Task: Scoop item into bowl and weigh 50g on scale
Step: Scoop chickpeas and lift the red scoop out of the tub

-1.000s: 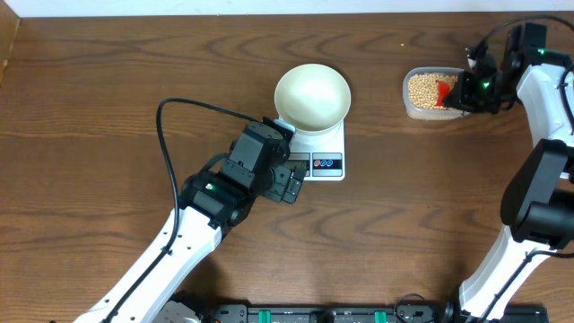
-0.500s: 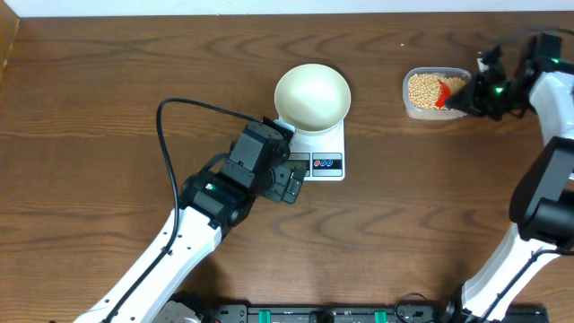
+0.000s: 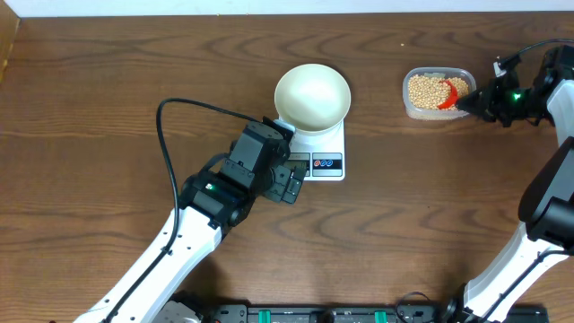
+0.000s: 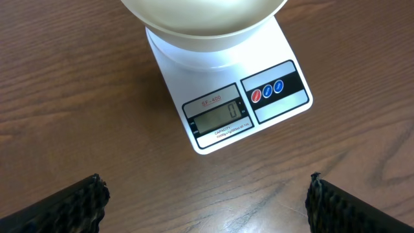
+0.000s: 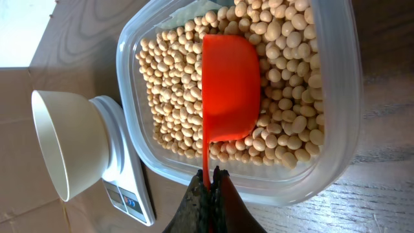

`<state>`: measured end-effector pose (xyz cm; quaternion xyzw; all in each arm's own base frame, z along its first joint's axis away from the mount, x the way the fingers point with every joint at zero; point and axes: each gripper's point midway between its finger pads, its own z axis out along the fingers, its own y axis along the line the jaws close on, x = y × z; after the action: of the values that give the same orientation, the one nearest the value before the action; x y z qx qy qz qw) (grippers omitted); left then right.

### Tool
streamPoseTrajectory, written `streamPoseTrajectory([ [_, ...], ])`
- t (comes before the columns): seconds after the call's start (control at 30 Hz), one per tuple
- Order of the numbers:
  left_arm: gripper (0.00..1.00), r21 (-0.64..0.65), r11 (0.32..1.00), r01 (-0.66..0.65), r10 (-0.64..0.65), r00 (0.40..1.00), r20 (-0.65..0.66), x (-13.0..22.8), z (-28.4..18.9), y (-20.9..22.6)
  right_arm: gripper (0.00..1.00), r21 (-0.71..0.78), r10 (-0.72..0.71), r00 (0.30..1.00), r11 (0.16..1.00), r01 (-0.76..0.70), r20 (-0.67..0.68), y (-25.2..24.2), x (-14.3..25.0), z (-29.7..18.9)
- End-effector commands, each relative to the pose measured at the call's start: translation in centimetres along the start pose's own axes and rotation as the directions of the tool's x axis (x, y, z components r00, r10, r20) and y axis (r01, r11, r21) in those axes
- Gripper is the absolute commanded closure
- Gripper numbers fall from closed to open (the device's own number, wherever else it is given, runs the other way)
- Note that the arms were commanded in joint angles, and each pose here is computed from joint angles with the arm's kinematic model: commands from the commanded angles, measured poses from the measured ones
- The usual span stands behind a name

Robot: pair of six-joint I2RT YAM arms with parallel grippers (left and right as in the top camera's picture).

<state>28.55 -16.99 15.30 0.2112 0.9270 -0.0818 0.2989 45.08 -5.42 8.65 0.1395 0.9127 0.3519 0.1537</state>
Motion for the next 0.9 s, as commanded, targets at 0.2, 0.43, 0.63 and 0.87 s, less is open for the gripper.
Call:
streamPoseTrajectory([
  [0.2, 0.0, -0.017, 1.0, 0.006, -0.006, 1.0, -0.006, 0.3, 0.1, 0.4, 0.99, -0.034, 0.014, 1.0, 0.999, -0.015, -0.015, -0.4, 0.9, 1.4],
  [0.43, 0.0, -0.017, 1.0, 0.006, -0.006, 1.0, -0.005, 0.3, 0.1, 0.4, 0.99, -0.164, 0.013, 1.0, 0.986, -0.016, -0.017, 1.3, 1.3, 1.4],
  [0.63, 0.0, -0.017, 1.0, 0.006, -0.006, 1.0, -0.006, 0.3, 0.1, 0.4, 0.99, -0.25, 0.034, 0.999, 0.968, -0.029, 0.013, 1.5, 0.8, -0.2],
  [0.87, 0.0, -0.017, 1.0, 0.006, -0.006, 1.0, -0.006, 0.3, 0.1, 0.4, 0.99, -0.297, 0.039, 0.999, 0.955, -0.025, 0.039, 1.1, 0.6, -1.4],
])
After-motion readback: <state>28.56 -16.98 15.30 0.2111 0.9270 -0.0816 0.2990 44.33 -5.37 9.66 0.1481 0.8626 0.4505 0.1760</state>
